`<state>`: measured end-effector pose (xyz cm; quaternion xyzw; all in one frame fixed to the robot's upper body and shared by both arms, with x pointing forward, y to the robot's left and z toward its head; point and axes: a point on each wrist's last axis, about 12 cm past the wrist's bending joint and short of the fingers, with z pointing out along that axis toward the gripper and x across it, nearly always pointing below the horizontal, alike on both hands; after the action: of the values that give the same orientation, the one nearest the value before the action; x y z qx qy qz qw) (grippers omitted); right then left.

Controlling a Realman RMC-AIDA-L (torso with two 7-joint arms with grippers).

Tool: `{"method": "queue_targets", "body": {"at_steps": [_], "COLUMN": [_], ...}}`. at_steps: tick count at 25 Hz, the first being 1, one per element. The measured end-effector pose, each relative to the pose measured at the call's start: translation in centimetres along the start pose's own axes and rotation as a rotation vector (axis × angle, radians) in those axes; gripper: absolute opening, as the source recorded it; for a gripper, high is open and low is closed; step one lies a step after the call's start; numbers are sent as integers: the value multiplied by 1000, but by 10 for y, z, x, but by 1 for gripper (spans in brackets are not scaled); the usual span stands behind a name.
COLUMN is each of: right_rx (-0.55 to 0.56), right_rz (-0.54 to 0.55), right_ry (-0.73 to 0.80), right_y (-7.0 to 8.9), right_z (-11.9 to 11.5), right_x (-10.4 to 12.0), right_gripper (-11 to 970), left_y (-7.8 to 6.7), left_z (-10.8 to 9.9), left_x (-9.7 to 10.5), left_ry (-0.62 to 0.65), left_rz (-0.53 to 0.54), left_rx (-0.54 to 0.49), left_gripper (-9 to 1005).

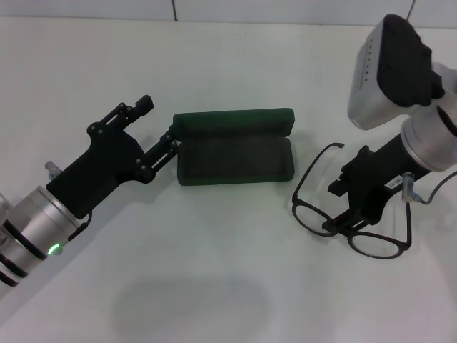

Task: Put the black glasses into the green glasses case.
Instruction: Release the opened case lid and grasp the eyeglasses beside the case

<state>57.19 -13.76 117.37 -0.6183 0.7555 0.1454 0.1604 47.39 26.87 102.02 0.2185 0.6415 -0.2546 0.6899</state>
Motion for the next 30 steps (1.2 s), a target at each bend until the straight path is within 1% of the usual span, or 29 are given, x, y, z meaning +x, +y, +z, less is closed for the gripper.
{"method": "queue_targets", "body": {"at_steps": [11, 20, 30], "right_rx": [-24, -41, -51], "right_rz": [-46, -38, -43], "right_ry": [52, 112, 144], "right_y": [8, 14, 19], "right_z": [14, 24, 29], "right_x": [-6, -5, -4], "right_gripper": [519, 495, 423], "left_y": [2, 3, 2], "left_z": [3, 5, 5], "left_x": [-2, -2, -1], "left_ry": [-3, 5, 9], "left_rz": [11, 13, 11], "left_rx": [5, 10, 16], "left_gripper": [651, 651, 651]}}
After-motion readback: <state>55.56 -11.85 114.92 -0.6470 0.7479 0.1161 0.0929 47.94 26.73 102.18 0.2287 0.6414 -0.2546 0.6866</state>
